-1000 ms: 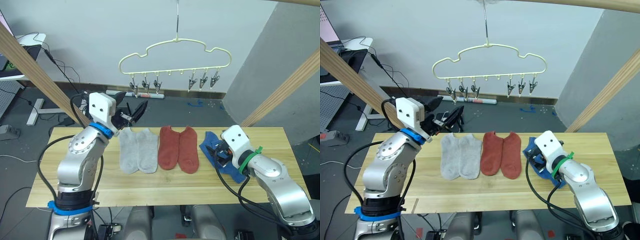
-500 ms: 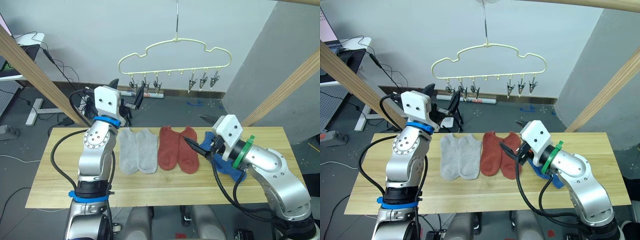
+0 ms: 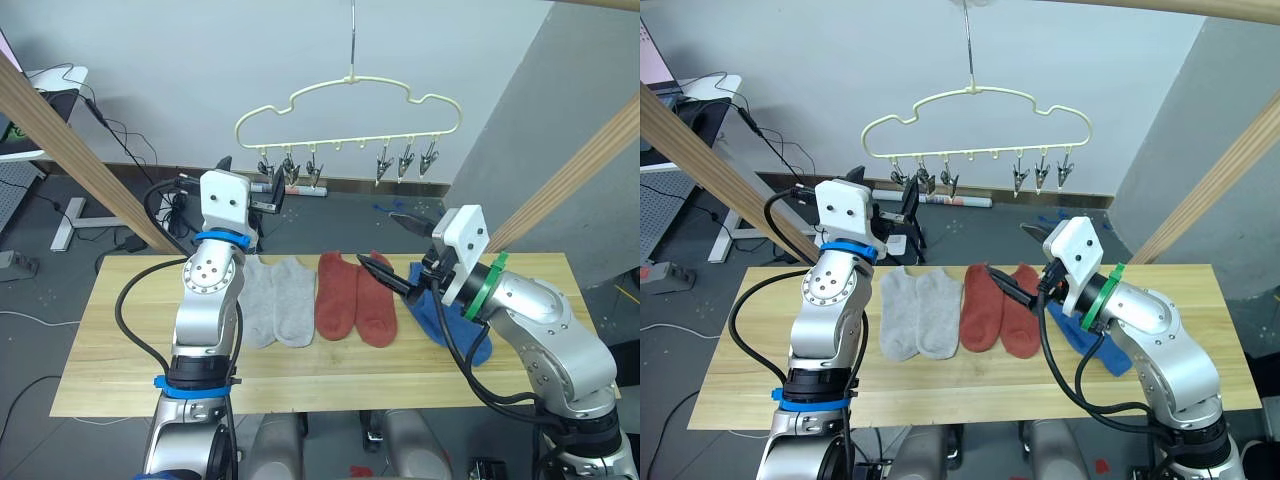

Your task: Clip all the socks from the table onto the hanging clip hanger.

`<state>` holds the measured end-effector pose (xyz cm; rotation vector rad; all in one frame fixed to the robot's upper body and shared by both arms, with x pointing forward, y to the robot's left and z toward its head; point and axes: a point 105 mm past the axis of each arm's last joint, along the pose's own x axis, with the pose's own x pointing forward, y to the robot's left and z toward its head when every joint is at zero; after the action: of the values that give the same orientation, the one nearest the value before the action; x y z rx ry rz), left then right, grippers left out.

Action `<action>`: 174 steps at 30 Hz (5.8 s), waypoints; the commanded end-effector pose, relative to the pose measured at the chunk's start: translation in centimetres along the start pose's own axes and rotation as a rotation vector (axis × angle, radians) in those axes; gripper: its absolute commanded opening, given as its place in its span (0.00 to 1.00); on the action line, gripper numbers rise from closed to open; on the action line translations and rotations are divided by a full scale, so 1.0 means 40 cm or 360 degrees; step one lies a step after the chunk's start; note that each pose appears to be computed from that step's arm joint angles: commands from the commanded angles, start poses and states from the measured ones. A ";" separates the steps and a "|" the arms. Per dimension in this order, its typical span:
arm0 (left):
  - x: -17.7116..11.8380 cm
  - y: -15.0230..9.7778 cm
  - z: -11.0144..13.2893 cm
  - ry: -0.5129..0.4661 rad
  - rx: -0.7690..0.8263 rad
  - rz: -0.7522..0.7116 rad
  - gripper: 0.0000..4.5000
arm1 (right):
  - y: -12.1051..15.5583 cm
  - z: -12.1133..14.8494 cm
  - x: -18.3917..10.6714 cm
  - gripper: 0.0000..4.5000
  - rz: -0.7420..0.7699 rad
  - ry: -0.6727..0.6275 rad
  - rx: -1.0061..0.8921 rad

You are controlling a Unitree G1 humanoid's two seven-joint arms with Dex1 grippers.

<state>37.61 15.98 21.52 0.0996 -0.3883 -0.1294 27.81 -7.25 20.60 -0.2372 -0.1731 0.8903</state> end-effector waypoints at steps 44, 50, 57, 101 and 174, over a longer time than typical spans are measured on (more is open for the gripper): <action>-0.004 -0.012 0.026 -0.0074 -0.0018 0.0062 0.53 | -0.002 0.025 -0.009 1.00 -0.0010 -0.0071 -0.0074; 0.013 -0.019 0.028 -0.0085 -0.0084 0.0061 0.53 | -0.005 0.026 -0.009 1.00 -0.0011 -0.0069 -0.0078; 0.020 -0.031 0.034 -0.0099 -0.0098 0.0032 0.53 | -0.006 0.026 -0.009 1.00 -0.0014 -0.0070 -0.0074; 0.009 -0.010 0.040 -0.0046 -0.0021 -0.0087 0.00 | -0.152 -0.468 -0.182 0.71 -0.1133 0.0704 0.0396; -0.035 -0.041 0.080 0.0254 -0.0744 -0.0548 0.00 | 0.036 -0.002 0.308 0.01 -0.0086 -0.0297 0.0628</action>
<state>35.73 14.46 22.69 -0.2929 -0.1290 -0.5210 34.94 2.74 18.49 0.1910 -0.0889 0.8389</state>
